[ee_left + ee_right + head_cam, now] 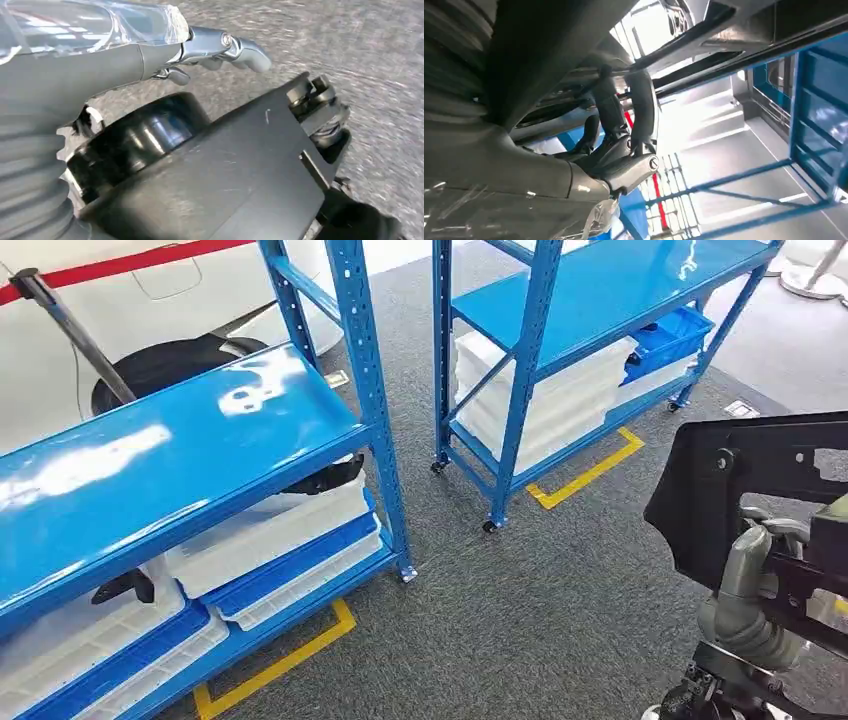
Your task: Take the parts from the cabinet and place them on the table.
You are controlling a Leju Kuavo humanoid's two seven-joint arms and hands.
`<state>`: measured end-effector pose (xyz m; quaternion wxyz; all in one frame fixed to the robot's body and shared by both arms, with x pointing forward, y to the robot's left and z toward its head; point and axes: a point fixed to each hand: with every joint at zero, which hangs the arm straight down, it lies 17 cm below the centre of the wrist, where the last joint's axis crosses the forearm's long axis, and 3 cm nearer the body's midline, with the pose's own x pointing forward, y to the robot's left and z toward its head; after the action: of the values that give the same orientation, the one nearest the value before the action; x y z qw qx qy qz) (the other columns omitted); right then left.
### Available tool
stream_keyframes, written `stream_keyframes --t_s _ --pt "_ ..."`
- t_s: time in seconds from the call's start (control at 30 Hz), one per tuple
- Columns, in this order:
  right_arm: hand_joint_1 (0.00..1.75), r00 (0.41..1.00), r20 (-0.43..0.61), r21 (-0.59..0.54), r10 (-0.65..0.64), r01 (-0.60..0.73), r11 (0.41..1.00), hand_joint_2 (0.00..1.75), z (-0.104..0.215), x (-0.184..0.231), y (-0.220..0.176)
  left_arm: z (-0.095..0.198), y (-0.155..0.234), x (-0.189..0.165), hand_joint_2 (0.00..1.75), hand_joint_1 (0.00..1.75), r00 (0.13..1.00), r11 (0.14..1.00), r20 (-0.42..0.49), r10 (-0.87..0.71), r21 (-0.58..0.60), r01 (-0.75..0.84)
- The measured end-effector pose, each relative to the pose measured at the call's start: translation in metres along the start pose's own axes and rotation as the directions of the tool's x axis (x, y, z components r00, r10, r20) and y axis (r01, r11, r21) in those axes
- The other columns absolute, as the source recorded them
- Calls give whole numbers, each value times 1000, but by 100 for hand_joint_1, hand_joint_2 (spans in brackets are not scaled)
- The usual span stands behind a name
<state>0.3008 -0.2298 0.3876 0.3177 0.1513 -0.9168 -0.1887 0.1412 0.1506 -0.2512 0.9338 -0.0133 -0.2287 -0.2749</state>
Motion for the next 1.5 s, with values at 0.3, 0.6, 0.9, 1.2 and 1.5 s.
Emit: stream_keyframes --t_s 0.3,0.6,0.9,1.2,1.5 --pt "175 999 38 -14 38 -38 999 175 -1 11 -1 1 -2 -1 175 0 1000 1000 4 -12 -12 12" --pt "175 999 23 -29 44 -43 999 175 1 8 -6 1 -4 -2 175 0 1000 1000 8 -15 -15 15" --pt "175 999 11 -34 40 -39 999 175 0 6 -7 2 -5 -4 175 0 1000 1000 4 13 -17 -13" --pt "175 998 27 -12 54 -54 998 175 -5 6 2 2 -3 -6 175 0 1000 999 3 29 -13 -29" --pt "175 997 12 -21 80 -80 997 175 3 5 -2 2 -3 -6 175 0 1000 1000 -2 5 -16 -5"
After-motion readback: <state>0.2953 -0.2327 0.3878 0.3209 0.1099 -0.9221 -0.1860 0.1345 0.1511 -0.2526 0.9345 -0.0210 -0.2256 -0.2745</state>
